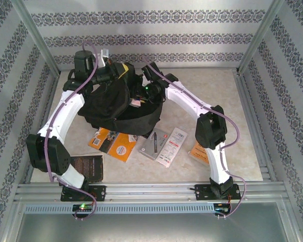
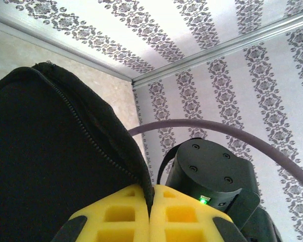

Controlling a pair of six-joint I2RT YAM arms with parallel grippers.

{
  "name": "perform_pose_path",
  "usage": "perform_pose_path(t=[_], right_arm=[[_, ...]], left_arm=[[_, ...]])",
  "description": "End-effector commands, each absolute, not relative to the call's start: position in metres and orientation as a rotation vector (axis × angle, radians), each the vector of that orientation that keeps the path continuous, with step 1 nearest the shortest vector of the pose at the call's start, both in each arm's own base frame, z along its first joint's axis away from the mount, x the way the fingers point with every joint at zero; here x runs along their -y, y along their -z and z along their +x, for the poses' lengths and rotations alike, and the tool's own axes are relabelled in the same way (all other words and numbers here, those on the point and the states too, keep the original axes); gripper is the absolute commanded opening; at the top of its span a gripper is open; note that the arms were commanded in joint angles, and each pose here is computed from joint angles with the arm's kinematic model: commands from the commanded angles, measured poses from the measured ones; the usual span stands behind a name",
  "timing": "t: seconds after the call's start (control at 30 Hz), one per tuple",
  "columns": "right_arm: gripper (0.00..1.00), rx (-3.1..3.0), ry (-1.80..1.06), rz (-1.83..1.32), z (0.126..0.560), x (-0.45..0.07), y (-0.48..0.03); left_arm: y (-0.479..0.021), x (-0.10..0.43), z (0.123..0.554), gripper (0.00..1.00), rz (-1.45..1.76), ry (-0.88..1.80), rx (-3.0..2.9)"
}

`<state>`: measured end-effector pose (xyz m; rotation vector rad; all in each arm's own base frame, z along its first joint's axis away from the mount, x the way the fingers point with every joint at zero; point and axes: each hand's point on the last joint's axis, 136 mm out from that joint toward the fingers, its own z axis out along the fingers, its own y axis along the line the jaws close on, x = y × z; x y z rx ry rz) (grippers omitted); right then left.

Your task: Pack the student bag

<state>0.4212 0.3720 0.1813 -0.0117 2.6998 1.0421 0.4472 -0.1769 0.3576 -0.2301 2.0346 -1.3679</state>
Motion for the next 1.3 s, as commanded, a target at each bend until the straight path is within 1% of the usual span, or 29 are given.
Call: perform_pose_path(t=[0.0,0.13,0.2,0.3,0.33,0.4,0.6,0.73,0.87,1.0,1.13,1.2,1.23,1.27], right_arm=[[0.49,-2.681,-1.168,-0.018,0.420,-0.396,-0.198],[0.52,-2.623,-1.305,0.007,0.431,-0.419,-0.205],[0.59,-2.590,-1.399,0.019,0.436,-0.431,-0.208],[0.76,-2.546,-1.492,-0.003,0.439,-0.445,-0.213],[0.79,-2.534,-1.505,-0.016,0.440,-0.446,-0.215],[0.81,-2.507,-1.525,-0.037,0.439,-0.447,-0.219],[0.81,-2.433,-1.520,-0.054,0.441,-0.431,-0.229],[0.80,-2.410,-1.368,-0.140,0.435,-0.410,-0.238],[0.78,-2.441,-1.254,-0.130,0.427,-0.381,-0.234],[0.78,-2.439,-1.176,-0.153,0.415,-0.352,-0.239],[0.78,-2.436,-0.926,-0.177,0.404,-0.310,-0.248],[0.75,-2.422,-0.800,-0.166,0.399,-0.287,-0.251],[0.70,-2.399,-0.770,-0.197,0.394,-0.280,-0.255],[0.68,-2.395,-0.723,-0.224,0.388,-0.273,-0.255]], left_arm=[[-0.415,0.184,0.446,0.00,-0.110,1.453,-1.848],[-0.423,0.187,0.449,0.00,-0.114,1.502,-1.807],[-0.426,0.187,0.449,0.00,-0.107,1.504,-1.801],[-0.426,0.185,0.450,0.00,-0.097,1.476,-1.809],[-0.425,0.185,0.450,0.00,-0.096,1.472,-1.812],[-0.423,0.183,0.451,0.00,-0.104,1.471,-1.814],[-0.416,0.172,0.455,0.00,-0.130,1.456,-1.818],[-0.401,0.161,0.458,0.00,-0.158,1.418,-1.832],[-0.370,0.146,0.464,0.00,-0.243,1.408,-1.847],[-0.355,0.134,0.470,0.00,-0.290,1.382,-1.850],[-0.350,0.131,0.474,0.00,-0.296,1.352,-1.857],[-0.346,0.130,0.475,0.00,-0.299,1.343,-1.861],[-0.344,0.130,0.475,0.00,-0.300,1.341,-1.861],[-0.341,0.130,0.475,0.00,-0.307,1.344,-1.859]])
